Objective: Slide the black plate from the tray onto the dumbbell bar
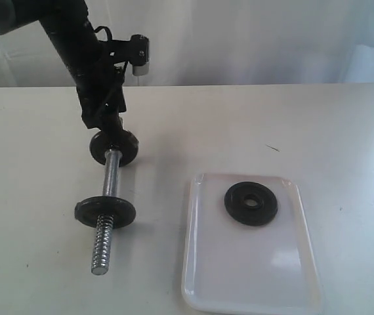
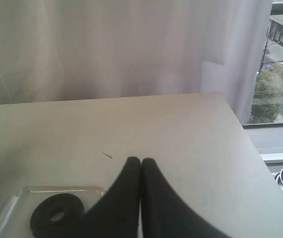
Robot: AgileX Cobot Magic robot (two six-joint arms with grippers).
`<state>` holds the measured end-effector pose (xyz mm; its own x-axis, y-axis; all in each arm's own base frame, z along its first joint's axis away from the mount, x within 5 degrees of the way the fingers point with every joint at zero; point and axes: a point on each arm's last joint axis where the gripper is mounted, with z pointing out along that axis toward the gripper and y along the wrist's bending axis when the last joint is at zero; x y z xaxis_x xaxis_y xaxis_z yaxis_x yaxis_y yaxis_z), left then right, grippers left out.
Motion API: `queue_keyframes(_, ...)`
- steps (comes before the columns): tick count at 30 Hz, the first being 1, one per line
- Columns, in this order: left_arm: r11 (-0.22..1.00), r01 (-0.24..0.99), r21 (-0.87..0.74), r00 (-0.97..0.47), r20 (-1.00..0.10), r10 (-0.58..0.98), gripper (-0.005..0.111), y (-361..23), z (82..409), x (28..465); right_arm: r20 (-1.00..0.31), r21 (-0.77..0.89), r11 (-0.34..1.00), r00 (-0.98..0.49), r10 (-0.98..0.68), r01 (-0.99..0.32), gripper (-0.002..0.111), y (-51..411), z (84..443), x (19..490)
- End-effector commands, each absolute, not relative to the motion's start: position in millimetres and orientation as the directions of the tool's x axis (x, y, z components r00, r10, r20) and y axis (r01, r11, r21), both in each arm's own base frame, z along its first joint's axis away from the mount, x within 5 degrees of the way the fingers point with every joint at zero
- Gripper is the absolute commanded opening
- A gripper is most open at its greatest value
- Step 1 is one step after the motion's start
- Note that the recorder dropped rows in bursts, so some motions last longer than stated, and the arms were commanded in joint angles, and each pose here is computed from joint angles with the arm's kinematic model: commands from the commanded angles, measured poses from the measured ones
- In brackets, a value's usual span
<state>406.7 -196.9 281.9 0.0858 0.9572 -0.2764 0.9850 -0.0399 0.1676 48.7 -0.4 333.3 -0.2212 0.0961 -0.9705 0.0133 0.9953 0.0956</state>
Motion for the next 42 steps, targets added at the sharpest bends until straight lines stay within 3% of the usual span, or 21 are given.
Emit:
queue_keyframes(1,-0.330,0.931,0.155,0.359,-0.235,0.903,0.066,-194.7,284.4,396.1,-0.972,0.091,0.996,-0.215,0.092,0.015,0.000,-0.8,334.7,49.3)
queue_keyframes(8,-0.627,0.764,0.154,0.646,-0.162,0.746,0.037,-190.7,265.8,393.1,-0.972,0.091,0.996,-0.214,0.092,0.015,0.000,-0.8,334.8,49.3)
queue_keyframes(12,-0.621,0.775,0.115,0.631,-0.194,0.751,0.045,-189.4,257.7,384.6,-0.972,0.086,0.996,-0.216,0.088,0.018,0.000,-1.1,334.5,49.2)
queue_keyframes(16,-0.760,0.650,0.016,0.758,-0.080,0.647,0.050,-172.2,240.9,376.7,-0.971,0.086,0.996,-0.223,0.088,0.019,0.000,-1.1,333.9,49.1)
queue_keyframes(22,-0.811,0.584,-0.036,0.811,-0.021,0.585,0.050,-162.0,210.6,373.3,-0.971,0.091,0.996,-0.222,0.092,0.016,0.000,-0.8,334.0,49.1)
queue_keyframes(27,-0.831,0.549,0.086,0.831,0.047,0.554,0.050,-166.3,205.0,381.5,-0.971,0.091,0.996,-0.222,0.092,0.016,0.000,-0.8,334.0,49.1)
queue_keyframes(42,-0.855,0.483,0.191,0.868,0.024,0.496,0.050,-176.6,204.3,384.8,-0.971,0.089,0.996,-0.220,0.090,0.016,0.000,-0.8,334.2,49.2)
